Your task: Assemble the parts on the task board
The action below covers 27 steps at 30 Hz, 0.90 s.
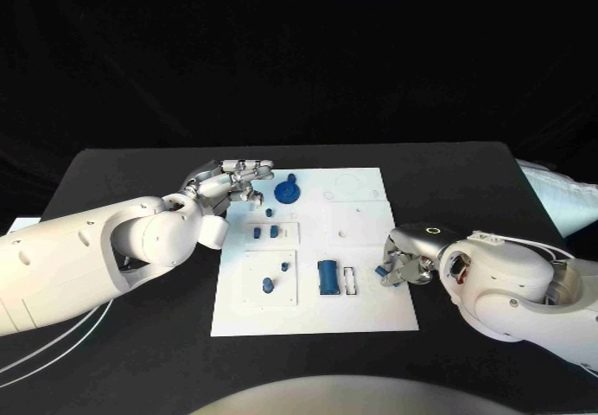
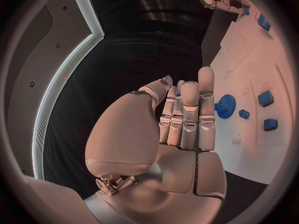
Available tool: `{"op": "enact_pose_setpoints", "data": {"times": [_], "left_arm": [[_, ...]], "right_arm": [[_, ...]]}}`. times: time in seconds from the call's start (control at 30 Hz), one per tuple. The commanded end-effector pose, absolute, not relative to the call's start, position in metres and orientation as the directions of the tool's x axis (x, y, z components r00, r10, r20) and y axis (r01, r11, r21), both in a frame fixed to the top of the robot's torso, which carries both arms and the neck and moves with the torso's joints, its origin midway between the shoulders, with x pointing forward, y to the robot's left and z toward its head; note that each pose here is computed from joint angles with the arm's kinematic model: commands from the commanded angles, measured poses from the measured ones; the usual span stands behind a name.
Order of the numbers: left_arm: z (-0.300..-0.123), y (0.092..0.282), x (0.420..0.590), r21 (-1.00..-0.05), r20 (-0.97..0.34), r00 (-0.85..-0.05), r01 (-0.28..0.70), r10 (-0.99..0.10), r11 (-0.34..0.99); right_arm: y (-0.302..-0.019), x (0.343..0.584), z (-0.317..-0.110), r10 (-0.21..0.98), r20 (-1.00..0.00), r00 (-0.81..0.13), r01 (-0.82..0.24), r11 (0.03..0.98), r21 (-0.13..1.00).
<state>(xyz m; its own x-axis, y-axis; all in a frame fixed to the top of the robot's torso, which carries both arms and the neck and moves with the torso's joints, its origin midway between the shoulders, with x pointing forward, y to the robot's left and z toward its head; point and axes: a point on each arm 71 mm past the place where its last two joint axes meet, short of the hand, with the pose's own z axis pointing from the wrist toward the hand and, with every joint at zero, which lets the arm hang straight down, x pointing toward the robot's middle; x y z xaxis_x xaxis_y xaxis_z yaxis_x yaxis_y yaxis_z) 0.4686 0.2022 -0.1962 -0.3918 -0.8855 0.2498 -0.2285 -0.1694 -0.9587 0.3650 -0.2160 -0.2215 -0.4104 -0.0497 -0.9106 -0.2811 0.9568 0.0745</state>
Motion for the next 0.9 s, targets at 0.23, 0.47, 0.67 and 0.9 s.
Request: {"op": "enact_pose_setpoints", "data": {"times": [0.23, 0.47, 0.67, 0.9], "left_arm": [[-0.1955, 0.2003, 0.4677, -0.959, 0.255, -0.412, -0.226, -0.875, -0.173], [-0.1955, 0.2001, 0.4675, -0.959, 0.255, -0.412, -0.226, -0.875, -0.173], [-0.1955, 0.1998, 0.4675, -0.959, 0.254, -0.412, -0.226, -0.875, -0.172], [-0.1955, 0.1996, 0.4673, -0.959, 0.254, -0.412, -0.227, -0.875, -0.172]], "right_arm": [[-0.2102, 0.3631, -0.2321, -0.187, -0.901, -0.392, -0.346, 0.937, -0.044], [-0.2097, 0.3638, -0.2305, -0.137, -0.916, -0.378, -0.327, 0.945, -0.007], [-0.2102, 0.3634, -0.2280, -0.030, -0.922, -0.386, -0.279, 0.956, 0.086], [-0.2114, 0.3609, -0.2239, 0.102, -0.910, -0.401, -0.215, 0.955, 0.202]]}}
